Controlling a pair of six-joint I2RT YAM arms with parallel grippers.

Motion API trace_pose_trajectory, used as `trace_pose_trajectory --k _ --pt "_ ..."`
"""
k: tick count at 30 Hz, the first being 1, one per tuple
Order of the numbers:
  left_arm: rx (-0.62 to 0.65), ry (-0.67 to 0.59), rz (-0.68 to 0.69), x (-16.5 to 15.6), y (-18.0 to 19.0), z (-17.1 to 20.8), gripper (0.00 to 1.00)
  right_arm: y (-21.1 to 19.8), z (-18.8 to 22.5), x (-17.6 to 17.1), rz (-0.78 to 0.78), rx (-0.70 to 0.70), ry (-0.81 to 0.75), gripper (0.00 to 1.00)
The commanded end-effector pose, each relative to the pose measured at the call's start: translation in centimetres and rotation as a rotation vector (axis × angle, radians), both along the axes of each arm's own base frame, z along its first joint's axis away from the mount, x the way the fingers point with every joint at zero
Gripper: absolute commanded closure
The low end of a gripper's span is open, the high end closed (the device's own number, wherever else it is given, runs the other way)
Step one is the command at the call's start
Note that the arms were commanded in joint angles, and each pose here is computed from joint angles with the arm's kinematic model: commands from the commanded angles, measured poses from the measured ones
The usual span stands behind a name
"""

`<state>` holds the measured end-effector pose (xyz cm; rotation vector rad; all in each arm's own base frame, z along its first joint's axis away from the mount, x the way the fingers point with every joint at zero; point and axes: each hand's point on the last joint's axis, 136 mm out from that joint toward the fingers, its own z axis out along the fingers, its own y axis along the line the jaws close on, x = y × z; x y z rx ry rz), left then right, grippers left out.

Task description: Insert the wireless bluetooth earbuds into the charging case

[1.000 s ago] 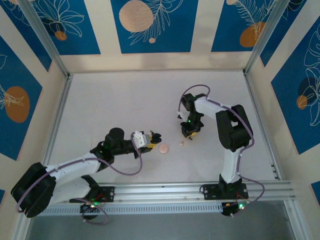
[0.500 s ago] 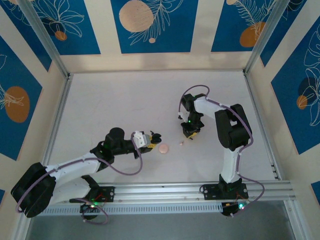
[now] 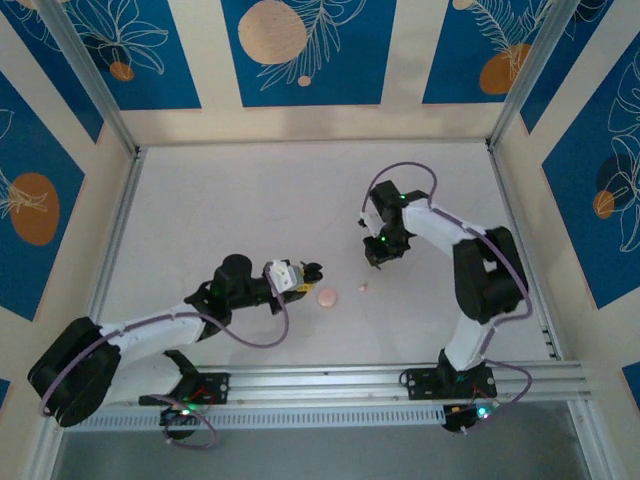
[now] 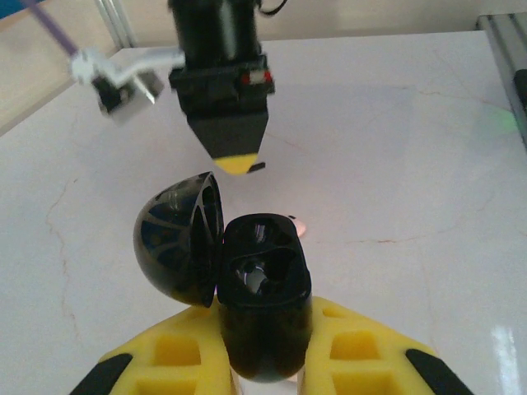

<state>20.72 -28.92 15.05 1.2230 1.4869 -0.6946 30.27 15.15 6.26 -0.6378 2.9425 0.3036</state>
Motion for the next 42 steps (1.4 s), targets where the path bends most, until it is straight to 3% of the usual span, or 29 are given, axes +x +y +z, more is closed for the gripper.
trace_pose_trajectory --k 1,7,17,28,42 --pt "-0.088 -0.091 0.046 1.7 -0.6 2.7 0.86 1.7 3.4 1.2 -0.077 0.198 -0.133 0.83" --pt "-0.132 -0.100 0.056 2.5 -1.6 3.1 0.86 2.8 8.4 1.4 -0.152 0.473 -0.317 0.83" --pt "-0.232 -0.096 0.055 3.8 -3.5 4.6 0.86 5.0 15.3 -0.2 -0.112 0.844 -0.583 0.83" --pt "-0.332 -0.089 0.087 5.2 -4.4 6.1 0.86 7.4 17.9 -1.6 -0.050 0.975 -0.699 0.82" --pt "-0.352 -0.095 0.111 5.7 -4.3 6.4 0.87 9.7 19.2 -3.2 0.052 1.042 -0.733 0.82"
